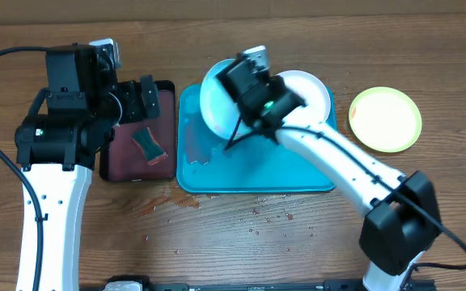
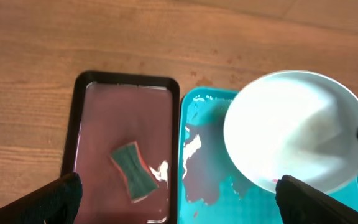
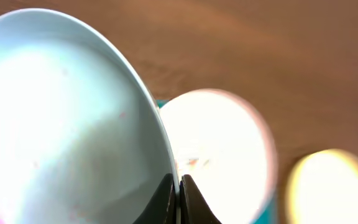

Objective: Clean dirty plates on tray and stack at the side
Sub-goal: 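Carry the light-blue plate right and lay it on the yellow plate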

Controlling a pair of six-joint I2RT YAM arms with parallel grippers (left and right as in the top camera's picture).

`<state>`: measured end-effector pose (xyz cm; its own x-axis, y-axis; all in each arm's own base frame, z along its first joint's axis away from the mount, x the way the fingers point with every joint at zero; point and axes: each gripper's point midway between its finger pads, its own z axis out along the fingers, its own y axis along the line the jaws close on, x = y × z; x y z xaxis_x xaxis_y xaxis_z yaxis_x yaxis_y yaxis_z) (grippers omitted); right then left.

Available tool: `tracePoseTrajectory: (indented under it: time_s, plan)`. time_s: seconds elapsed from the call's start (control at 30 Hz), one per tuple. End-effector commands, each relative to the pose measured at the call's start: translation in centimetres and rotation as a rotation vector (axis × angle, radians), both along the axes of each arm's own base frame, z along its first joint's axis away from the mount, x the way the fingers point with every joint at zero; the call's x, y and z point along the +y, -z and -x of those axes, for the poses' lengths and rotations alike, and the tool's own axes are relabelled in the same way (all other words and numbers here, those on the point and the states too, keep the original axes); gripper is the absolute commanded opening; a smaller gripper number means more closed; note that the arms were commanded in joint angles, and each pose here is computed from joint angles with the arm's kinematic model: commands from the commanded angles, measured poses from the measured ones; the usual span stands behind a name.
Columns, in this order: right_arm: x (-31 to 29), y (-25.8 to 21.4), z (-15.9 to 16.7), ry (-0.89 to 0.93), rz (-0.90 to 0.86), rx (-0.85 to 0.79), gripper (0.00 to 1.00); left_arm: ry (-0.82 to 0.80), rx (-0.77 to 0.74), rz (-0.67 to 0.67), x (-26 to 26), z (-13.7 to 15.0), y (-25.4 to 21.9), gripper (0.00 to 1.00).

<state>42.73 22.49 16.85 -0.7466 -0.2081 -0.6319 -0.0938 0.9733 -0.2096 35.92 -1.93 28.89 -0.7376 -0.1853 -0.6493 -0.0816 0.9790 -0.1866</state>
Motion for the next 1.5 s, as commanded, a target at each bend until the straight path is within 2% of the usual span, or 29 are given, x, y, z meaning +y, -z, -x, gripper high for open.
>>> tracePoseTrajectory:
  time_s: [0.0,0.1,0.2,0.47,0.6,0.8,0.97,1.23,1.43,1.47]
  plan:
    - [2.6,-1.5,0.8,-0.035,-0.378,0.126,0.04,0.012,0.022,-0.020,0.2,0.3,0.3,1.00]
    - [1.1,-1.4,0.0,-0.034,-0.515,0.210,0.04,0.013,0.072,-0.022,0.1,0.6,1.5,1.00]
    - [-2.8,-1.0,-0.9,0.051,-0.598,0.268,0.04,0.014,0.103,-0.023,0.1,0.7,2.3,1.00]
    - [-19.6,1.3,-1.2,0.459,-0.542,0.317,0.04,0.020,0.113,-0.023,-0.1,0.7,2.6,1.00]
    - [-27.0,1.8,-0.3,0.598,-0.540,0.307,0.04,0.034,0.113,-0.024,-0.6,0.7,2.6,1.00]
    - [-34.3,4.1,2.7,0.775,-0.522,0.326,0.04,0.051,0.104,-0.039,-1.3,0.6,2.5,1.00]
    - [-37.2,6.7,4.7,0.863,-0.507,0.337,0.04,0.069,0.085,-0.042,-2.0,0.3,2.3,1.00]
    - [-39.3,7.0,4.1,0.899,-0.447,0.266,0.04,0.078,0.078,-0.042,-2.4,0.2,2.1,1.00]
    - [-39.4,7.1,4.6,0.909,-0.432,0.280,0.04,0.078,0.077,-0.041,-2.4,0.2,2.1,1.00]
    - [-39.4,7.2,4.7,0.911,-0.430,0.283,0.08,0.078,0.077,-0.041,-2.4,0.2,2.1,1.00]
